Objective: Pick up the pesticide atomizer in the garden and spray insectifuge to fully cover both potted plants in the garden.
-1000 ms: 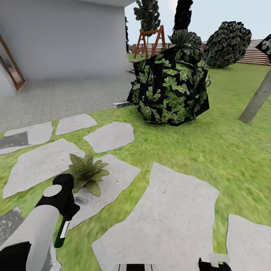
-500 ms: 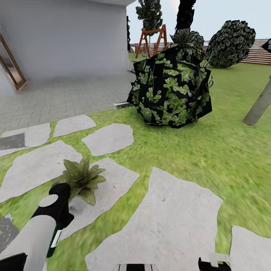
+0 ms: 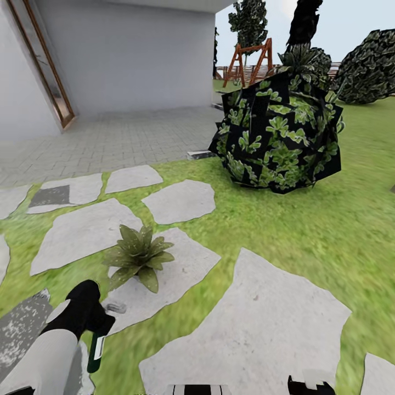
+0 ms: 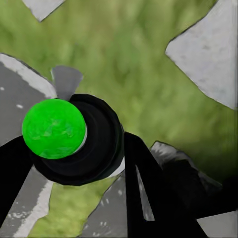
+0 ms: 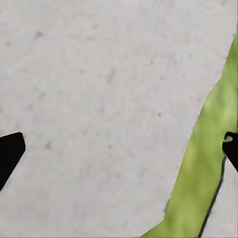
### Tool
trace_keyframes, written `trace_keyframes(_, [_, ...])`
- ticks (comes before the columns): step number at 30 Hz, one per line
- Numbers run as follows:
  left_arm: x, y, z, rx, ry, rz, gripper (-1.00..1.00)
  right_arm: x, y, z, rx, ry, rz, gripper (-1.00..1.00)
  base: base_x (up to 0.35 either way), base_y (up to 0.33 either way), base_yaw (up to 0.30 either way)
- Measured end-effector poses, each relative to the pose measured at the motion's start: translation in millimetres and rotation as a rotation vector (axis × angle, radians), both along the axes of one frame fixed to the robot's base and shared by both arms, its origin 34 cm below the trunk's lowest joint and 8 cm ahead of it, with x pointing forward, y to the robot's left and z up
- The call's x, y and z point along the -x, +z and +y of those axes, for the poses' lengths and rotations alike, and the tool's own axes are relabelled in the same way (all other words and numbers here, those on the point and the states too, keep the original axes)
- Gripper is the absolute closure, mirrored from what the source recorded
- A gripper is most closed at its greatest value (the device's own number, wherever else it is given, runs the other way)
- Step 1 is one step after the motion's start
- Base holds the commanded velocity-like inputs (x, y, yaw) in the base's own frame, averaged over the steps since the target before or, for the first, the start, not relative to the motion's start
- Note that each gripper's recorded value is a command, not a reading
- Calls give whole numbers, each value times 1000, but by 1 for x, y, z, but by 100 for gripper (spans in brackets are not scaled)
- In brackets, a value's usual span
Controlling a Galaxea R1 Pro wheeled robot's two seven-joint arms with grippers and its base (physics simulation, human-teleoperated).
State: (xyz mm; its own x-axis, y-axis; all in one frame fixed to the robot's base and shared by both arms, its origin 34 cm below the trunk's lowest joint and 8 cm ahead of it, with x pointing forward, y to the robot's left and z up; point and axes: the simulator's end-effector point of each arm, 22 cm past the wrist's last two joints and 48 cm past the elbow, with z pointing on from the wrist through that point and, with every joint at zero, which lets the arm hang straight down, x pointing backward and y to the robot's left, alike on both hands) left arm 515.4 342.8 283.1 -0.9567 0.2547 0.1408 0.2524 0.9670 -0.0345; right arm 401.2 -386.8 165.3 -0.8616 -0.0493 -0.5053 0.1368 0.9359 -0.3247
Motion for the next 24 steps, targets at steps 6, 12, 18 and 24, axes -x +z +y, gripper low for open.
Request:
trace_keyframes(6, [-14, -3, -13, 40, -52, -71, 100, -1, 1, -3, 4, 0, -3, -100, 167, -108, 38])
trace_keyframes(12, [-17, -3, -11, 29, -56, -81, 100, 0, 1, -2, 3, -1, -1, -100, 168, -210, 53])
trace_keyframes(18, [-17, -4, -11, 28, -55, -82, 100, 0, 0, 0, 2, 0, 0, -100, 12, -276, 259])
trace_keyframes(24, [-17, -4, -11, 30, -51, -83, 100, 0, 0, 0, 1, 0, 0, -100, 0, -283, 276])
